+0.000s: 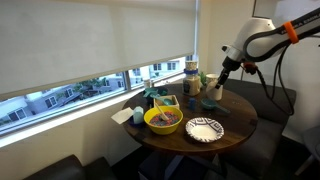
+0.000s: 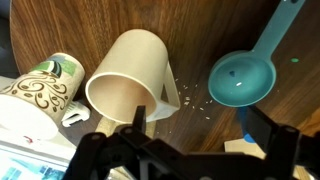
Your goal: Pick up the white mug and put it in the square wooden box
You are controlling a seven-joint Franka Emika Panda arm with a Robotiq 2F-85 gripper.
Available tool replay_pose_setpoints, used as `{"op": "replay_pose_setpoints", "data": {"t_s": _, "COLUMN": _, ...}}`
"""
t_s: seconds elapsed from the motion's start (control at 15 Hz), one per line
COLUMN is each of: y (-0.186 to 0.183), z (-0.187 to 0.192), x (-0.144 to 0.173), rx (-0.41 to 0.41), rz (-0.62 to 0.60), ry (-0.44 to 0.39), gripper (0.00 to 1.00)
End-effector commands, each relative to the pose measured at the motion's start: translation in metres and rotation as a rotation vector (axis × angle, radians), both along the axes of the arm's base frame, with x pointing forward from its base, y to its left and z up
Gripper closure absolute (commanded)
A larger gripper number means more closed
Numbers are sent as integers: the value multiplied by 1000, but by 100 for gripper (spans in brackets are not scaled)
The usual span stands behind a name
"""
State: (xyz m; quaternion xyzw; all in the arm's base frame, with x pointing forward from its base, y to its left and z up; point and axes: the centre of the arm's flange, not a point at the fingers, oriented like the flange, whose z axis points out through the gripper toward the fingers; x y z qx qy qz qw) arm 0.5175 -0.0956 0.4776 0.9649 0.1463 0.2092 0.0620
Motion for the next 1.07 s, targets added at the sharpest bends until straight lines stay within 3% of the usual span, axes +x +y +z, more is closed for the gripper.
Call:
{"op": "replay_pose_setpoints", "data": {"t_s": 0.0, "y": -27, "z": -2, "x": 40, "rx": -5, "rz": 40, "ry": 33, "gripper": 0}}
{"op": "replay_pose_setpoints", "data": {"t_s": 0.2, "y": -33, "z": -16, "x": 52, "rx": 37, "rz": 55, "ry": 36, "gripper": 3}}
{"op": "replay_pose_setpoints", "data": {"t_s": 0.27, "y": -34, "z": -19, "x": 54, "rx": 56, "rz": 50, "ry": 49, "gripper": 26}}
{"op": "replay_pose_setpoints", "data": {"t_s": 0.4, "y": -35, "z": -23, "x": 53, "rx": 58, "rz": 46, "ry": 95, "gripper": 31}}
{"op": "replay_pose_setpoints", "data": {"t_s": 1.0, "y": -55, "z": -1, "x": 40, "rx": -12, "rz": 15, "ry": 223, "gripper": 96}}
